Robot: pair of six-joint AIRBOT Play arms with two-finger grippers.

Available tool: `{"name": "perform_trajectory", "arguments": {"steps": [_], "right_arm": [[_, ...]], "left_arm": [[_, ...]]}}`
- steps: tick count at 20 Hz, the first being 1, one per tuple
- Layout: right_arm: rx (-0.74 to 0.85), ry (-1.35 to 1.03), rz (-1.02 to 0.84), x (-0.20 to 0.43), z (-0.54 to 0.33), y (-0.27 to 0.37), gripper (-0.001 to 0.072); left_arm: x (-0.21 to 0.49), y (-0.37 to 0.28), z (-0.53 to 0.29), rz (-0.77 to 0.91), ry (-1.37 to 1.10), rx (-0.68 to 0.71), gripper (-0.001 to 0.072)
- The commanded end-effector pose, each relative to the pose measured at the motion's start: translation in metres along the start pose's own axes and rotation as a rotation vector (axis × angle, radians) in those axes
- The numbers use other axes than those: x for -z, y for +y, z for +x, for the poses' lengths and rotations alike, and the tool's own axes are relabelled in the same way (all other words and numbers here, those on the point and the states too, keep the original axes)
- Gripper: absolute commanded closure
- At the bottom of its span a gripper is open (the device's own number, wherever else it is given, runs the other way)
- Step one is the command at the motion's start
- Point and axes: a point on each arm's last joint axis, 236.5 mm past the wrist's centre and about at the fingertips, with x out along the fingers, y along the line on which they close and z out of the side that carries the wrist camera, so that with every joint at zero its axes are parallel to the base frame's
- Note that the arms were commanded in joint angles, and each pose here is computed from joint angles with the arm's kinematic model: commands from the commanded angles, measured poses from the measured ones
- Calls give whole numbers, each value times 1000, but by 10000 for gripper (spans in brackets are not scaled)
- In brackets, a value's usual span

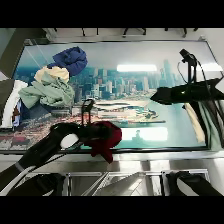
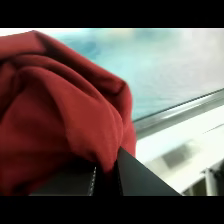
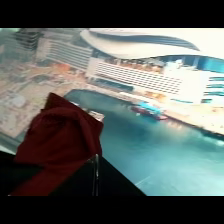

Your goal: Fold the shirts.

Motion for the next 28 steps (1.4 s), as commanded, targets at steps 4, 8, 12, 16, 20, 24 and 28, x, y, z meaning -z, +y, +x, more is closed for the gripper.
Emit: {"name": "perform_trajectory", "arguments": {"steps": [4,8,12,16,20,24,28], "right_arm": [[163,5,-40,10,-24,-37,679],[233,10,-48,8,-24,-55,679],[232,36,-38,13,-20,-58,679],[184,66,-12,23,-9,-53,679],[91,132,53,46,12,-44,679],[45,167,100,59,22,-40,679],[10,158,117,58,21,-30,679]], "left_arm": [[-70,-24,65,108,8,-29,690],[-35,-22,54,238,171,-25,65],[-42,10,-8,226,115,-34,64],[-41,90,-50,91,93,-20,65],[-58,144,-37,-128,22,145,65],[-56,151,3,-121,117,245,65],[-48,142,38,-75,248,301,65]]}}
